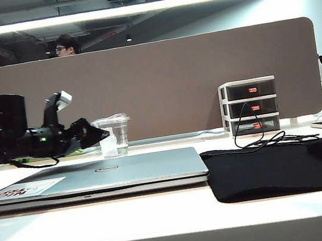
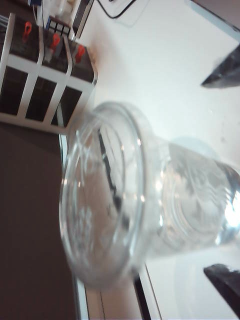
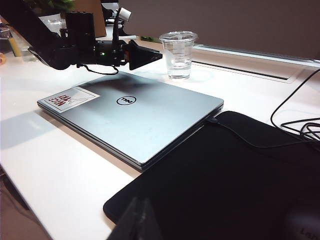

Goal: Pick up the coffee cup and place it on the left side of the laptop.

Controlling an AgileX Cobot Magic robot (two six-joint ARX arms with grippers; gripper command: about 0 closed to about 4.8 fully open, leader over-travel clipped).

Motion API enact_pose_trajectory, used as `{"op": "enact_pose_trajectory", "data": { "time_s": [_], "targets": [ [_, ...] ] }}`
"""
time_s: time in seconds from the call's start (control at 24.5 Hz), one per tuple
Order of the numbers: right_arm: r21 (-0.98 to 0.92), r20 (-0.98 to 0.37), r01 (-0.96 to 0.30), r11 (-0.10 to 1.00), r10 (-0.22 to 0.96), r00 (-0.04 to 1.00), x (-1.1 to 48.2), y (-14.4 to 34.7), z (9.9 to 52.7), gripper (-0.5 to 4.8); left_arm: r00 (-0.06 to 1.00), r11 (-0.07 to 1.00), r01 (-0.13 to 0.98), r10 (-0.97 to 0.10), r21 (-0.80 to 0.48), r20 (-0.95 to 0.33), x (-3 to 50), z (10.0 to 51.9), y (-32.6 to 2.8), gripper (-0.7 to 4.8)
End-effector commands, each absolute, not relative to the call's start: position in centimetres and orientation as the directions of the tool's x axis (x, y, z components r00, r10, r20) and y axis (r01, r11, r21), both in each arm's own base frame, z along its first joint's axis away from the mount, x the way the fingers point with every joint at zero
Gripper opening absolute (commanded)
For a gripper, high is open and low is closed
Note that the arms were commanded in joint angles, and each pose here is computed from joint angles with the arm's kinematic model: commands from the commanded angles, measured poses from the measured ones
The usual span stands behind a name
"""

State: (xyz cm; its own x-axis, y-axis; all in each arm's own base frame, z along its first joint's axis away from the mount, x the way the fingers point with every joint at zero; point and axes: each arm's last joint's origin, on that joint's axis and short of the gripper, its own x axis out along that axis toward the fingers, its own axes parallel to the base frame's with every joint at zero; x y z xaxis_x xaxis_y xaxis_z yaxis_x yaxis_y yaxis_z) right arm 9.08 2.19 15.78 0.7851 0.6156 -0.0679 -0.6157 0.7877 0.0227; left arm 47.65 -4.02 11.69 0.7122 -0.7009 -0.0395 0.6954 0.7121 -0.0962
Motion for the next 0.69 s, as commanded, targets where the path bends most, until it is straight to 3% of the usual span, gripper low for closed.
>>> {"op": "enact_pose_trajectory", "data": {
  "time_s": [0.04,0.69],
  "targets": [
    [0.012,-0.063,-0.617,0.787,0.617,0.785,9.1,2.2,15.7,-0.01,0.699,0.698,0.712,-0.715,-0.077,-0.023,48.3,11.7,-4.9,4.79],
    [0.012,-0.063,-0.616,0.788,0.615,0.786,9.1,2.2,15.7,-0.01,0.747,0.746,0.664,-0.665,-0.056,-0.007,52.5,11.3,-6.4,4.79]
  ]
}}
